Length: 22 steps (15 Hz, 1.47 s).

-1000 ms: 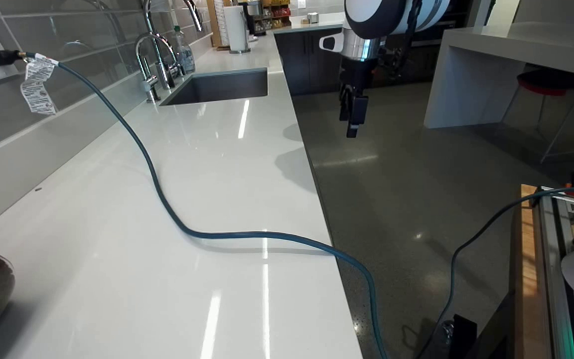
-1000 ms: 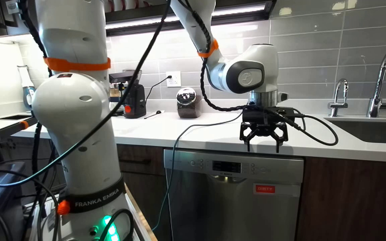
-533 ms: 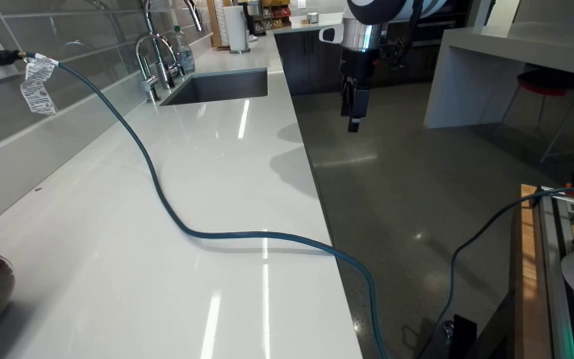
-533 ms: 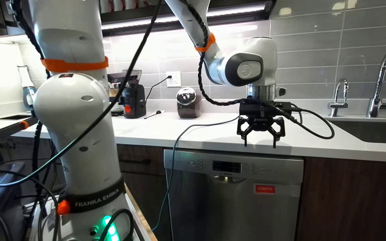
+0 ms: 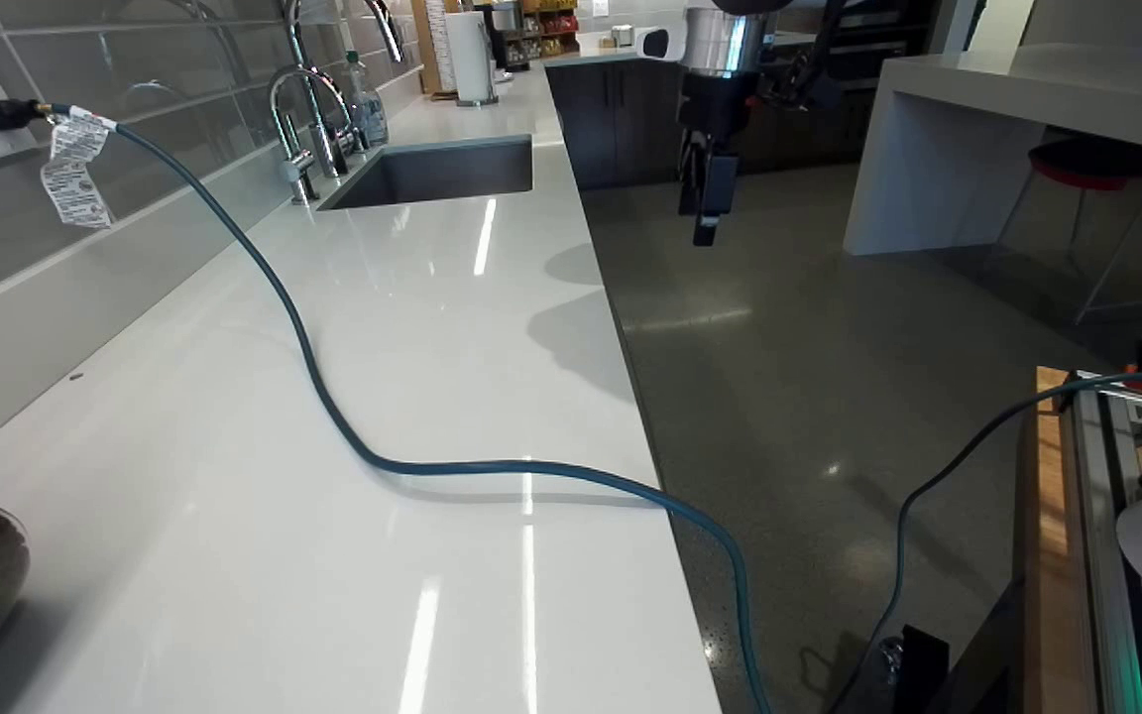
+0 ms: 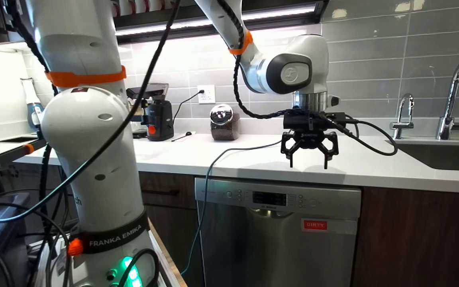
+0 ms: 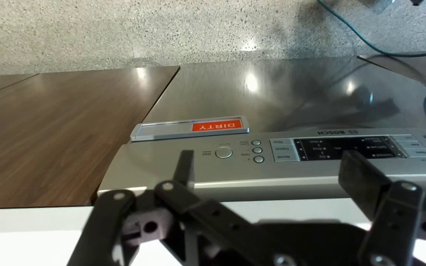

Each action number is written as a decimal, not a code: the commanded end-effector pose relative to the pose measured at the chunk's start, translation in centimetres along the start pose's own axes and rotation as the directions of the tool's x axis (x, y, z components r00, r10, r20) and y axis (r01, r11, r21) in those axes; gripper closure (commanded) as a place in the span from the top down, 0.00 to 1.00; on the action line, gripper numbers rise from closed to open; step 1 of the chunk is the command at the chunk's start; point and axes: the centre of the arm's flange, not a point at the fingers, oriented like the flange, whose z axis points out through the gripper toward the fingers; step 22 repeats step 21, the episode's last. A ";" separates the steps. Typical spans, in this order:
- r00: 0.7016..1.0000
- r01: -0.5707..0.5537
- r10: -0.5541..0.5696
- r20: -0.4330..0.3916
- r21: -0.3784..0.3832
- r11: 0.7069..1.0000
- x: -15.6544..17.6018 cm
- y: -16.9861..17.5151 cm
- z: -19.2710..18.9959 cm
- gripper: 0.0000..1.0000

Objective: Press the bottom right button of the washing machine

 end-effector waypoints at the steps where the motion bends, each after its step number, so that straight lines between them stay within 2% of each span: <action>1: 1.000 0.001 -0.001 -0.002 -0.003 1.000 0.0 0.0 -0.2 1.00; 22: 1.000 0.001 -0.001 -0.002 -0.005 1.000 -0.2 -0.3 -0.4 1.00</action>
